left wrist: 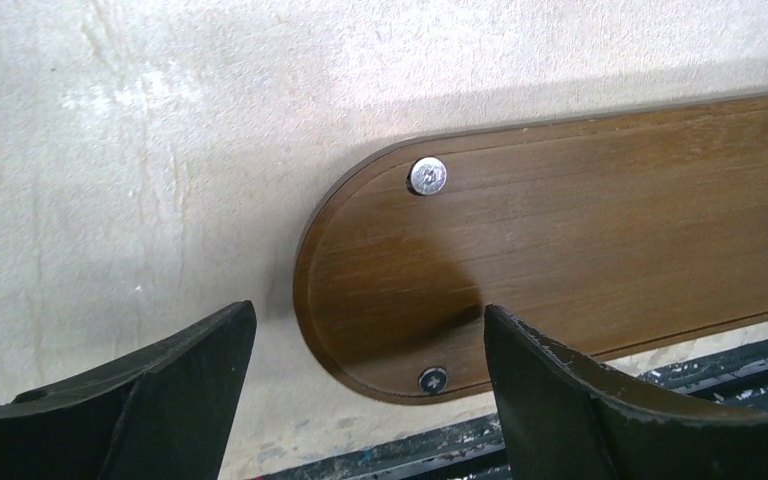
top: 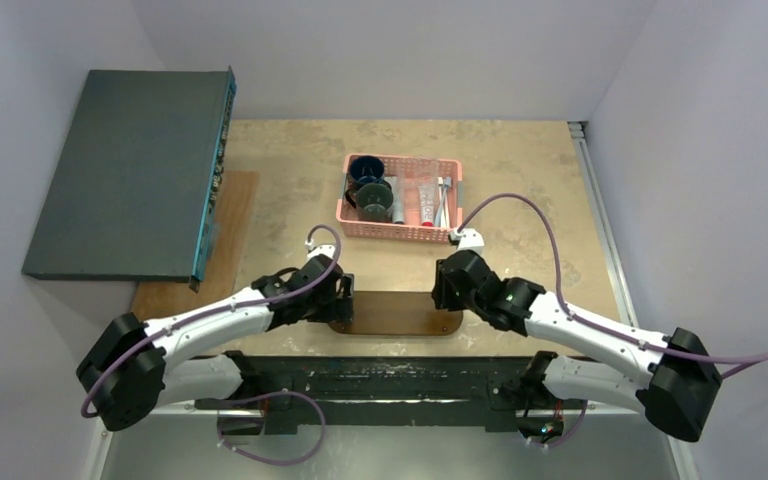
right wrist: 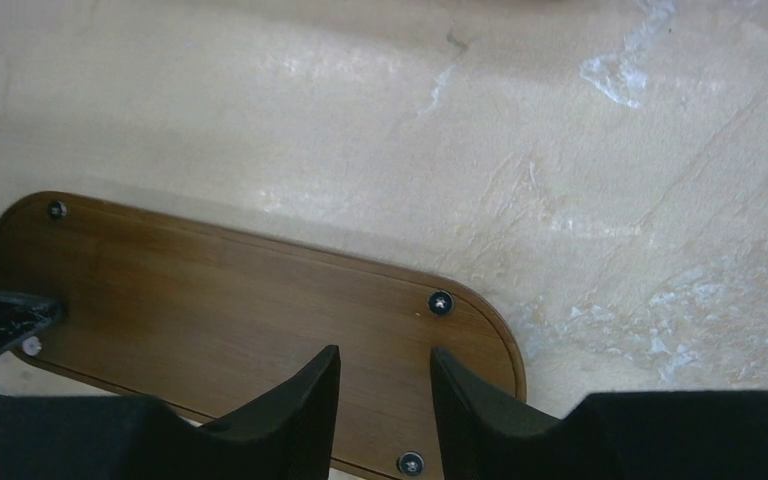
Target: Prepare toiletry sets of a toothbrush and toothpaste on the tray
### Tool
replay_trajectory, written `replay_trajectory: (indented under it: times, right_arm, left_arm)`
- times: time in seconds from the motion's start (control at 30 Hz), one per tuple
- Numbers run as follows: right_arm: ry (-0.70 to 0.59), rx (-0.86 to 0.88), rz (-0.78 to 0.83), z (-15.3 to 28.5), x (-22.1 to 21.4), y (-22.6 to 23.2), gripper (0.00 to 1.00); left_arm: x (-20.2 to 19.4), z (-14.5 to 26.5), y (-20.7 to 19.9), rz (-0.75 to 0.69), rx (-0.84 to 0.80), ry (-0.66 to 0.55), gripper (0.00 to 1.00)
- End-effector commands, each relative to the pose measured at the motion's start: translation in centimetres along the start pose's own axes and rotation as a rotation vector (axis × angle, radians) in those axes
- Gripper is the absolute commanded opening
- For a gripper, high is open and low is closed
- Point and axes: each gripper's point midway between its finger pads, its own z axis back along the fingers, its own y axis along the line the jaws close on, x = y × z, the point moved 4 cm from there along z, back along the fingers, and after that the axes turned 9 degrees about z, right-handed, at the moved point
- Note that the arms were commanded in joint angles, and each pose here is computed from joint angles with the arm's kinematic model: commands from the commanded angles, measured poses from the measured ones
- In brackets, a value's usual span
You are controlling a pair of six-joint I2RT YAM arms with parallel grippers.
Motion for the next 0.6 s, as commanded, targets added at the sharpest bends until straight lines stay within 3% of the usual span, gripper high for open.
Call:
replay_trajectory:
  times: [0.0,0.27,0.57]
  right_arm:
    - [-0.078,0.021,0.008,1.4,3.6,1.1,0.42]
    - [-0.175,-0.048,0.068,2.9,8.6,1.4,0.47]
    - [-0.262,-0.13,0.124,3.6,14.2,1.4,0.49]
  left_arm:
    - [1.8,2.1,-0.6,-0.005,-0.022,-0.069,0.85]
    - [3.9,6.7,-1.9,-0.041,-0.091,-0.126,0.87]
    - [7.0,15.0,-2.6,-0.127,-0.18,-0.243,0.89]
